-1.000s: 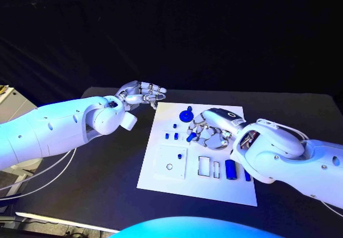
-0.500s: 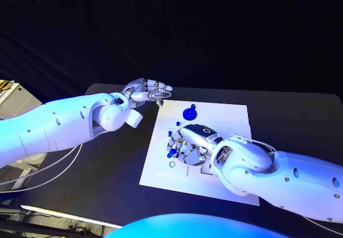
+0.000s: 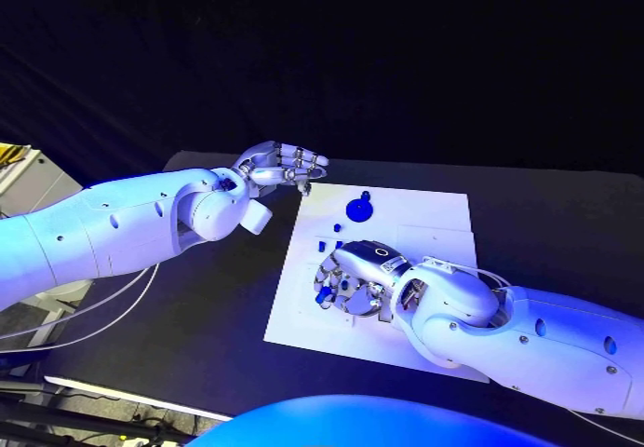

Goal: Assemble the parts on the task board

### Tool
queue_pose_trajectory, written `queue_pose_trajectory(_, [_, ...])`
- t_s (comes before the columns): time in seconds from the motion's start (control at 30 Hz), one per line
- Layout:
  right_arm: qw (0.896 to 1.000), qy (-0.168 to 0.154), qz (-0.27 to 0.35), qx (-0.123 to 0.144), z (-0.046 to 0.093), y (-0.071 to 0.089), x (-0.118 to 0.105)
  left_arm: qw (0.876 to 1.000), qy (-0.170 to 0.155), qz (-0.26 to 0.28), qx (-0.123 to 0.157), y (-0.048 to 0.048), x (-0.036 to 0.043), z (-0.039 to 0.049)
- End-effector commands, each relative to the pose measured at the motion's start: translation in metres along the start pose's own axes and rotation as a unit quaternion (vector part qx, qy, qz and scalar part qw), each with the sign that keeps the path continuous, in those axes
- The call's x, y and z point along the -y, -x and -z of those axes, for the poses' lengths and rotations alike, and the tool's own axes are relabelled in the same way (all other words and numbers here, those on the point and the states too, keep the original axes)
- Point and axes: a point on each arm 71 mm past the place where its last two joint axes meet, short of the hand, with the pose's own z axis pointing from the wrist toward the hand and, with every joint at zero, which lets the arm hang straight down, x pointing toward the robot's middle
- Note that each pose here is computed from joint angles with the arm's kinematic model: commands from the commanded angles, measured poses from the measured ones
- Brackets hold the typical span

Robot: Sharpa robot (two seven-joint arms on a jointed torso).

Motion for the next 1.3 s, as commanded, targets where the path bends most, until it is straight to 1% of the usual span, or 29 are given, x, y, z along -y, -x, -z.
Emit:
queue_pose_trajectory(0.03, [0.999, 0.008, 0.019, -0.025, 0.0, -0.0046, -0.0013, 1.0, -0.005, 0.005, -0.009, -0.0026, 0.0014, -0.0007])
queue_pose_trajectory(0.37, [0.999, -0.003, 0.037, -0.037, 0.0014, -0.0071, 0.0028, 1.0, -0.003, 0.005, -0.008, -0.0016, 0.0013, 0.0])
queue_pose_trajectory(0.53, [0.998, -0.01, 0.048, -0.035, 0.0012, -0.0072, 0.0044, 1.0, -0.003, 0.005, -0.008, -0.0016, 0.0013, 0.0001])
queue_pose_trajectory(0.7, [0.998, -0.014, 0.058, -0.027, 0.0011, -0.0069, 0.0045, 1.0, -0.003, 0.005, -0.008, -0.0016, 0.0013, 0.0001])
queue_pose_trajectory(1.07, [0.997, -0.012, 0.068, -0.024, -0.0002, -0.0094, 0.0011, 1.0, -0.003, 0.005, -0.008, -0.0011, 0.0012, 0.0005])
queue_pose_trajectory(1.3, [0.997, -0.006, 0.07, -0.036, -0.0026, -0.0134, -0.0028, 1.0, -0.003, 0.005, -0.009, -0.0016, 0.0012, 0.0003])
